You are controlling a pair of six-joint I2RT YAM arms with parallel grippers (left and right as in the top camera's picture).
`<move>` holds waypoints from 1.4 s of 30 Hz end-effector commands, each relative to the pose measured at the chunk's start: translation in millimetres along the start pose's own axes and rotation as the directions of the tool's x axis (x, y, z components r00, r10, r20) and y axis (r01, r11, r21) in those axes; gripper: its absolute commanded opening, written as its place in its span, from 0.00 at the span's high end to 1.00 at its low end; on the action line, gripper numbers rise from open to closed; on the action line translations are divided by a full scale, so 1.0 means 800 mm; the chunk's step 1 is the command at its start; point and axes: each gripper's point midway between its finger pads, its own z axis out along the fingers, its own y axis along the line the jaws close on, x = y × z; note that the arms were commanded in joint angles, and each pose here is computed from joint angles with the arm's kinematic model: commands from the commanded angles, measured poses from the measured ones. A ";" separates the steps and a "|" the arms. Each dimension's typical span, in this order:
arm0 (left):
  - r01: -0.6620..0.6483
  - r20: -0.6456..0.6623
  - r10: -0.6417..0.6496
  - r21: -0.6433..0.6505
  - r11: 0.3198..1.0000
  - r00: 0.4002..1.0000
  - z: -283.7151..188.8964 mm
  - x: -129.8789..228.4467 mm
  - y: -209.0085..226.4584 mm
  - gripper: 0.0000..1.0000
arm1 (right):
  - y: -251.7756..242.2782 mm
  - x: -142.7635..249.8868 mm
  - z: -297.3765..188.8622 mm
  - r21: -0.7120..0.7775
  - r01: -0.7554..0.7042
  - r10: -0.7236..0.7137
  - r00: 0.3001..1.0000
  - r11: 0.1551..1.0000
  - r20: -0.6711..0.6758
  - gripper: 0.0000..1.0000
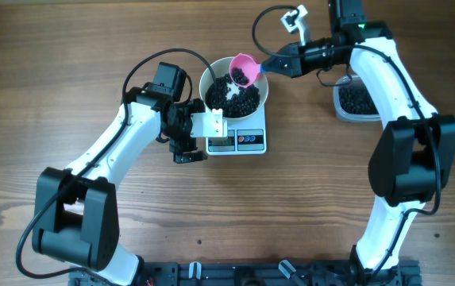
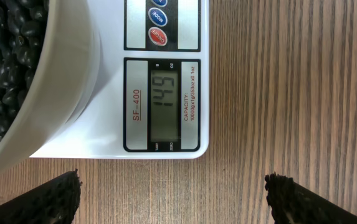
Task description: Scoop item into bowl and weigh 150g on scale
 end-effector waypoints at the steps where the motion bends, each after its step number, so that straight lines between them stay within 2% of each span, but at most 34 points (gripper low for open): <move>1: -0.009 0.014 0.008 0.022 1.000 1.000 0.005 0.001 -0.005 0.00 | 0.006 0.004 0.009 -0.078 -0.057 0.057 0.998 0.995 -0.001 0.96; 3: -0.009 0.014 0.008 0.022 1.000 1.000 0.005 0.001 -0.005 0.00 | 0.017 -0.002 0.007 -0.131 -0.047 0.050 0.999 0.990 0.017 0.96; 7: -0.009 0.014 0.008 0.022 1.000 1.000 0.005 0.001 -0.005 0.00 | 0.022 -0.005 0.004 -0.136 -0.038 0.041 0.999 0.990 0.025 0.96; 13: -0.009 0.014 0.008 0.022 1.000 1.000 0.005 0.001 -0.005 0.00 | 0.024 -0.016 -0.005 -0.070 -0.019 0.021 0.999 0.997 0.036 0.96; 20: -0.009 0.014 0.008 0.022 1.000 1.000 0.005 0.001 -0.005 0.00 | 0.027 -0.040 -0.049 0.206 0.080 -0.095 0.993 0.975 0.065 0.96; 25: -0.009 0.014 0.008 0.022 1.000 1.000 0.005 0.001 -0.005 0.00 | 0.051 -0.051 -0.068 0.248 0.127 -0.153 0.984 0.960 0.091 0.96; 29: -0.009 0.014 0.008 0.022 1.000 1.000 0.005 0.001 -0.005 0.00 | 0.058 -0.046 -0.049 0.279 0.171 -0.190 0.981 0.945 0.044 0.96; 31: -0.009 0.014 0.008 0.022 1.000 1.000 0.005 0.001 -0.005 0.00 | 0.050 -0.036 -0.039 0.352 0.248 -0.250 0.967 0.903 -0.039 0.96; 33: -0.009 0.014 0.008 0.022 1.000 1.000 0.005 0.001 -0.005 0.00 | 0.056 -0.031 -0.029 0.348 0.316 -0.306 0.948 0.883 -0.083 0.96; 42: -0.009 0.014 0.008 0.022 1.000 1.000 0.005 0.001 -0.005 0.00 | 0.051 -0.033 -0.029 0.377 0.322 -0.311 0.946 0.868 -0.091 0.96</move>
